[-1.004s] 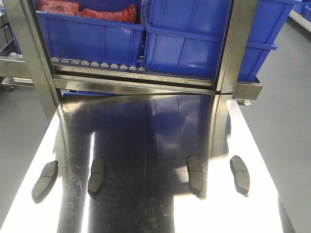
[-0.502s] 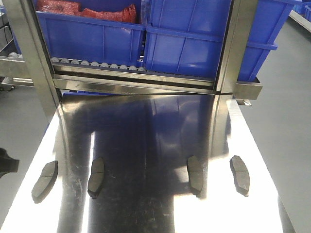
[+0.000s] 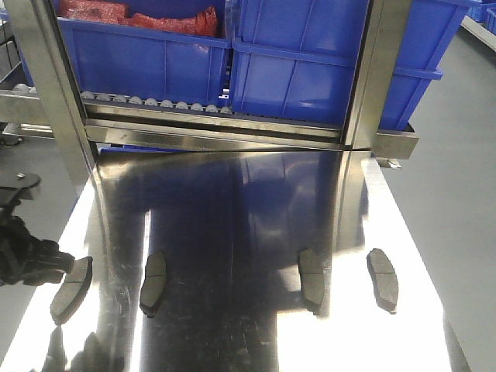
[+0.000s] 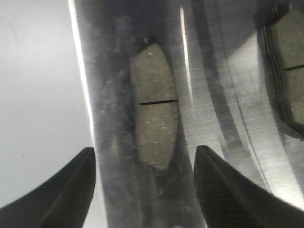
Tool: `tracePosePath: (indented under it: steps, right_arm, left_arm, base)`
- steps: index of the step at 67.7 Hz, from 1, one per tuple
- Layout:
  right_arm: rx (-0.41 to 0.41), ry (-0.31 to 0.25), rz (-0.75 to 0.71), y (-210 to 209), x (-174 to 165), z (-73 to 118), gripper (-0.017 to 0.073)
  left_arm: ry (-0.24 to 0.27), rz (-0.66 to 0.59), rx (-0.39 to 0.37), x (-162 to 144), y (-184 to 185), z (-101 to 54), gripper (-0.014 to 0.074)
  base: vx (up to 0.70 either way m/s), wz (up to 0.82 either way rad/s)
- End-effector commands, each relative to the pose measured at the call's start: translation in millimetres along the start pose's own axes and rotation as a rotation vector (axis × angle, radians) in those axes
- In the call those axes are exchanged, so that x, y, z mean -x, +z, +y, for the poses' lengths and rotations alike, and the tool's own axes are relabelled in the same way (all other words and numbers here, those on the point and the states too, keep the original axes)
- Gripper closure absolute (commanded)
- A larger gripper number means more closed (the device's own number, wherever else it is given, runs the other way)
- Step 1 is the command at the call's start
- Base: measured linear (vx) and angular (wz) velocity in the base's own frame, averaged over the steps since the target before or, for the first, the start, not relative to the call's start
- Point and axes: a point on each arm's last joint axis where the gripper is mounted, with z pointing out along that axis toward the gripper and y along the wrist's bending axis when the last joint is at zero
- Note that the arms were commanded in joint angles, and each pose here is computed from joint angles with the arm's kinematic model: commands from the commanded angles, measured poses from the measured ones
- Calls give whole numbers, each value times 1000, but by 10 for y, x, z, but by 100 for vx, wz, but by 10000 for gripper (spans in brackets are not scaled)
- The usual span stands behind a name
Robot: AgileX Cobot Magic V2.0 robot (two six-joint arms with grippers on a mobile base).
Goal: Move and align brake pads A on conveyor
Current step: 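Close the left gripper on the brake pad and lift it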
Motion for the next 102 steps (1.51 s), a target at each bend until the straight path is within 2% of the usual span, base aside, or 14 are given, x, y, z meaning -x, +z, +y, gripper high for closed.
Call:
tracePosePath:
  steps: [1, 15, 37, 45, 65, 75, 88, 96, 102]
  right_arm:
    - [8, -5, -77, -6, 35, 8, 566]
    - [8, -5, -77, -6, 35, 8, 566]
    - [8, -5, -77, -6, 35, 8, 566]
    - [8, -5, -77, -6, 35, 8, 566]
    - [8, -5, -77, -6, 35, 8, 566]
    - [8, -5, -77, -6, 35, 8, 566]
    - [8, -5, -77, -6, 35, 8, 566]
    - [8, -5, -77, -6, 35, 8, 566]
    - [8, -5, -77, -6, 35, 8, 566]
  left_arm:
    - [27, -71, -9, 130, -29, -89, 135]
    - [-17, -57, -11, 174, 151, -108, 106]
    - [-4, 20, -17, 255, 393, -146, 106]
    - [-50, 9, -16, 352, 404, -141, 106]
    - [-84, 64, -18, 452, 553, -130, 106]
    - [-103, 99, 20, 464, 621, -92, 106]
    - [-97, 120, 28, 447, 655, -83, 108]
    - [-87, 142, 27, 428, 652, -84, 141]
    - [-81, 155, 26, 416, 650, -85, 216]
  base:
    - [0, 0]
    - [0, 0]
    - [0, 0]
    - [0, 0]
    - [0, 0]
    - [0, 0]
    - [0, 0]
    - [0, 0]
    - [0, 0]
